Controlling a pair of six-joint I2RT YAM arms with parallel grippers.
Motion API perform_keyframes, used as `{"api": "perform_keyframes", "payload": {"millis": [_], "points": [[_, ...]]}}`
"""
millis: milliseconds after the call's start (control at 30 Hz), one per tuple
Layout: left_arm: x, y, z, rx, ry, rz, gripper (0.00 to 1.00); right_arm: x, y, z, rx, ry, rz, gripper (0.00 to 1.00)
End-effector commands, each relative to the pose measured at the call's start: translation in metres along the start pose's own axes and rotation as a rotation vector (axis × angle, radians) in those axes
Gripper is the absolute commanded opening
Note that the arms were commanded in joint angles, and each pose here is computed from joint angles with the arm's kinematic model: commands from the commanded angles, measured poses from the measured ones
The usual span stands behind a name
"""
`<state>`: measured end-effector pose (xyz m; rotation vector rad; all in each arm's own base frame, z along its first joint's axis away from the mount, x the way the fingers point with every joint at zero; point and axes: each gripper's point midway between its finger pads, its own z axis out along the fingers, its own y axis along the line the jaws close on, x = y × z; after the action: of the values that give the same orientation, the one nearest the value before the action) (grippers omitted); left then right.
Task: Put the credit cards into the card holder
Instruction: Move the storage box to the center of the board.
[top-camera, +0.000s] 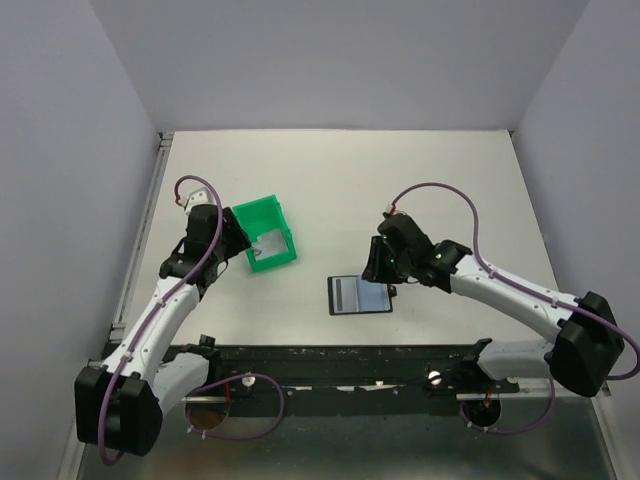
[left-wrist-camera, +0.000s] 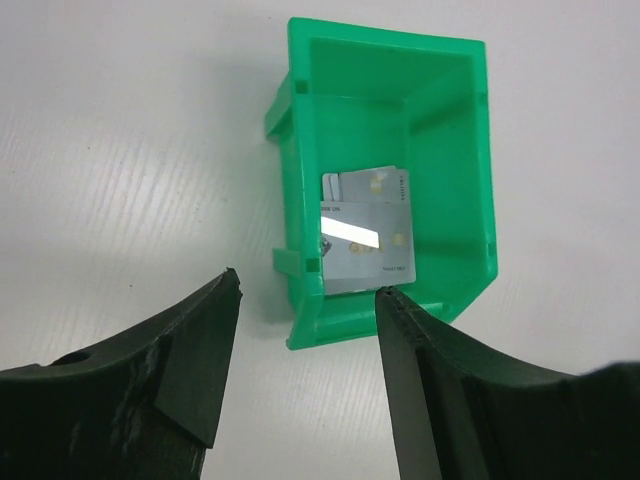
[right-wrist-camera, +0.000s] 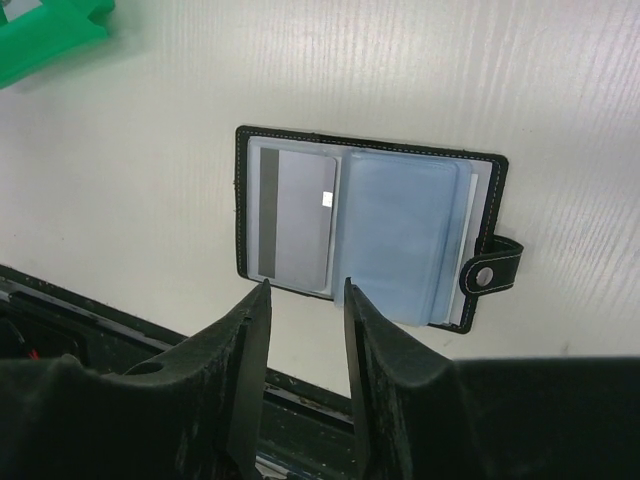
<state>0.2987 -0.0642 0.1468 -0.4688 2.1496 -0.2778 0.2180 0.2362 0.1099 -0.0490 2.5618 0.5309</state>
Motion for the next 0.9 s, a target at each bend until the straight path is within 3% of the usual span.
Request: {"api": "perform_keyframes", "payload": {"millis": [0,400,867], "points": [[0.009,0.011,0.012,-0.043,0.049,-0.051,0.69,0.005,-0.002,-0.006,-0.007,0.001,-0.012,0.43],[0.0,0.003,0.049,0.004,0.015,-0.128,0.65,0.011,-0.007,-0.003,-0.002,0.009,-0.016,0.43],[0.014,0.001,0.077,0.048,0.045,-0.138,0.36,0.011,-0.005,0.0,-0.005,0.018,-0.019,0.43]]}}
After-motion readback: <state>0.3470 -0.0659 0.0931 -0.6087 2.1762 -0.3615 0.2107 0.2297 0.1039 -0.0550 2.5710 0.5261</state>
